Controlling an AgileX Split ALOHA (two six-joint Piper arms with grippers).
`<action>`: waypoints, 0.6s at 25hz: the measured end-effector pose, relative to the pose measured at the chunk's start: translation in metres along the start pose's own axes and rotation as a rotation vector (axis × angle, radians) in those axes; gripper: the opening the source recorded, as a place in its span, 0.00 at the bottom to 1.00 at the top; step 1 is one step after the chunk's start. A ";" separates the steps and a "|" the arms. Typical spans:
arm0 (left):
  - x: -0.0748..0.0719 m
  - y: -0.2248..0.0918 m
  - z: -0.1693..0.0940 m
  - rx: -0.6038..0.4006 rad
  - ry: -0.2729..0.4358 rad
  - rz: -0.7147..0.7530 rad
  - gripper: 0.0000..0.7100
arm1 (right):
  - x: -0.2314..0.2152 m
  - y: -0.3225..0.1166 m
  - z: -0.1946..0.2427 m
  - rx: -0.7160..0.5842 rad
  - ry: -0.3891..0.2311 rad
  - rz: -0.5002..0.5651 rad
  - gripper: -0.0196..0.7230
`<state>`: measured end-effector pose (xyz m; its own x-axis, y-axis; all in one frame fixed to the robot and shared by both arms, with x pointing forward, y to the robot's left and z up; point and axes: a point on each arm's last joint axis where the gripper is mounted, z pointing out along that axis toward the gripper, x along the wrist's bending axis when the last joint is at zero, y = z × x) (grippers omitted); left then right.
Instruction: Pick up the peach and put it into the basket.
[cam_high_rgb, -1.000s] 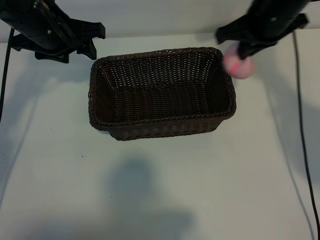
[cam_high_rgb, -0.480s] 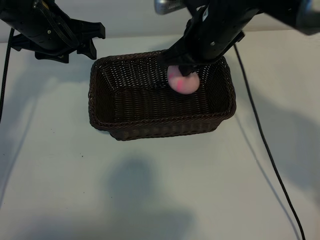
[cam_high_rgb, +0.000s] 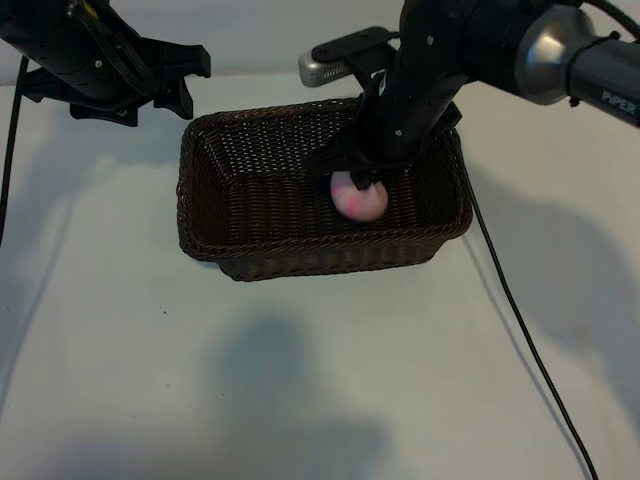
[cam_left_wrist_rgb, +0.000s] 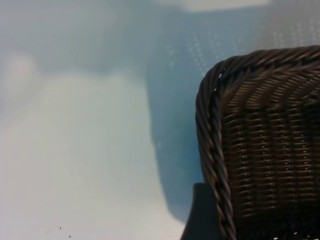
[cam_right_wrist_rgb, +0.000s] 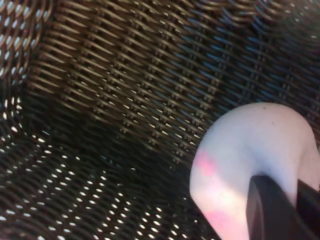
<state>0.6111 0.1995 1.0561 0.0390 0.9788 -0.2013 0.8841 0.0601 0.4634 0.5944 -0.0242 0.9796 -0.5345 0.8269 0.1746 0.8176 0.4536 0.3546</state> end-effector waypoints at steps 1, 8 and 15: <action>0.000 0.000 0.000 0.000 0.000 0.000 0.75 | 0.000 0.000 0.000 0.001 0.000 0.000 0.10; 0.000 0.000 0.000 0.000 0.000 0.000 0.75 | 0.004 0.010 -0.019 0.028 -0.002 -0.022 0.42; 0.000 0.000 0.000 0.000 0.000 0.000 0.75 | 0.006 0.014 -0.034 0.069 -0.014 -0.042 0.71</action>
<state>0.6111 0.1995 1.0561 0.0390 0.9788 -0.2013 0.8841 0.0601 0.4634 0.5955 -0.0243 1.0173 -0.5661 0.8109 0.1481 0.8075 0.5095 0.2973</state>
